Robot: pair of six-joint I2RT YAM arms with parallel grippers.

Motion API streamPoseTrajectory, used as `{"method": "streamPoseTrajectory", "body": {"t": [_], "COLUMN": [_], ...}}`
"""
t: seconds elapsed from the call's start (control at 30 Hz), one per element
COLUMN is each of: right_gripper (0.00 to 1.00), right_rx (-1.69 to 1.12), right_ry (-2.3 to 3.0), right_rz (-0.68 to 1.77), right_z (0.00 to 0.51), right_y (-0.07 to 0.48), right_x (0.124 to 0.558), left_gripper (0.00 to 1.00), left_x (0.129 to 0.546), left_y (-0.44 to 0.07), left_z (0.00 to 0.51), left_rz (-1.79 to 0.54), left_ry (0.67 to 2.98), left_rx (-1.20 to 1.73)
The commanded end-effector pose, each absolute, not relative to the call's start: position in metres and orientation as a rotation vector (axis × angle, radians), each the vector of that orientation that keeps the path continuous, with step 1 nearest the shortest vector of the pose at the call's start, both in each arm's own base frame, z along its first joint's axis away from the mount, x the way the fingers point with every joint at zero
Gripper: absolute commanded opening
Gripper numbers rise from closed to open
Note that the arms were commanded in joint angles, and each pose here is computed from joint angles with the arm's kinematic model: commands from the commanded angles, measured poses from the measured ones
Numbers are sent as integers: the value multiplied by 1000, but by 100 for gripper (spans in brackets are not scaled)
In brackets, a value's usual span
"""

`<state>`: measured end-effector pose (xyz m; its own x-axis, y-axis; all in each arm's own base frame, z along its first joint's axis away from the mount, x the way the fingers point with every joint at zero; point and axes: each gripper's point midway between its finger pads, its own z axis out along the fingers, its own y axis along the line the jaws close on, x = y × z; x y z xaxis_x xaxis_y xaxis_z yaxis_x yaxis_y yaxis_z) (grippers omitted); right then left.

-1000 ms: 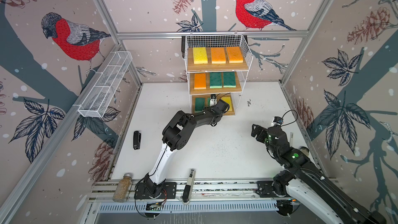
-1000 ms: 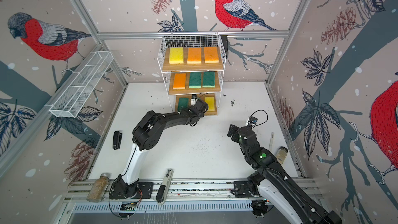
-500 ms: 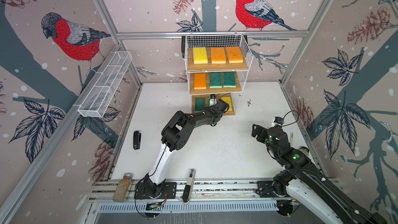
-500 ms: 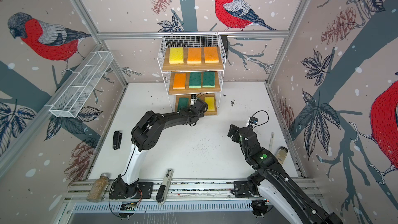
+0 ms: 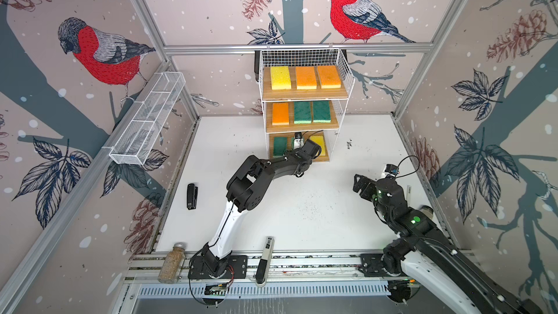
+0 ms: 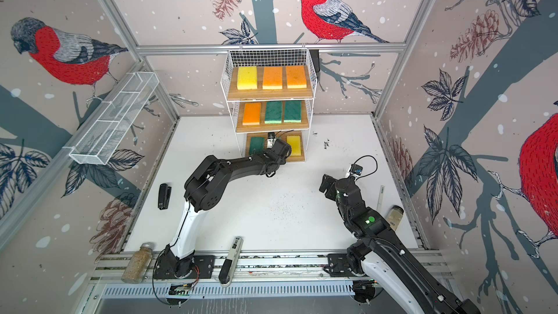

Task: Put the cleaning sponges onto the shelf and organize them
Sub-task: 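Press the bright green sponge flat onto the bottom shelf with the left gripper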

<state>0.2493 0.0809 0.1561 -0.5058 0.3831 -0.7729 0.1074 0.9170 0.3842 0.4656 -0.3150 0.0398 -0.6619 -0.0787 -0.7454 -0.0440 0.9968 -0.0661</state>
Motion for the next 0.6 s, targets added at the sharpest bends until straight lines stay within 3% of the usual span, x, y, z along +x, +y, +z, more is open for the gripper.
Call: {"method": "streamPoseTrajectory", "body": {"t": [0.0,0.57], "right_gripper": [95,95], "right_rx": [351,349], "right_ry": [2093,2085], "right_rz": [361,364], "right_z": [156,159], "right_y": [82,82], "right_x": [249,250], "left_gripper": [68,71], "left_x": [468,466], "left_y": [-314,-312], "left_z": [39,36], "left_rz": [-25,-15], "left_ry": [2290,2302], "left_rx": [-53,-44]}}
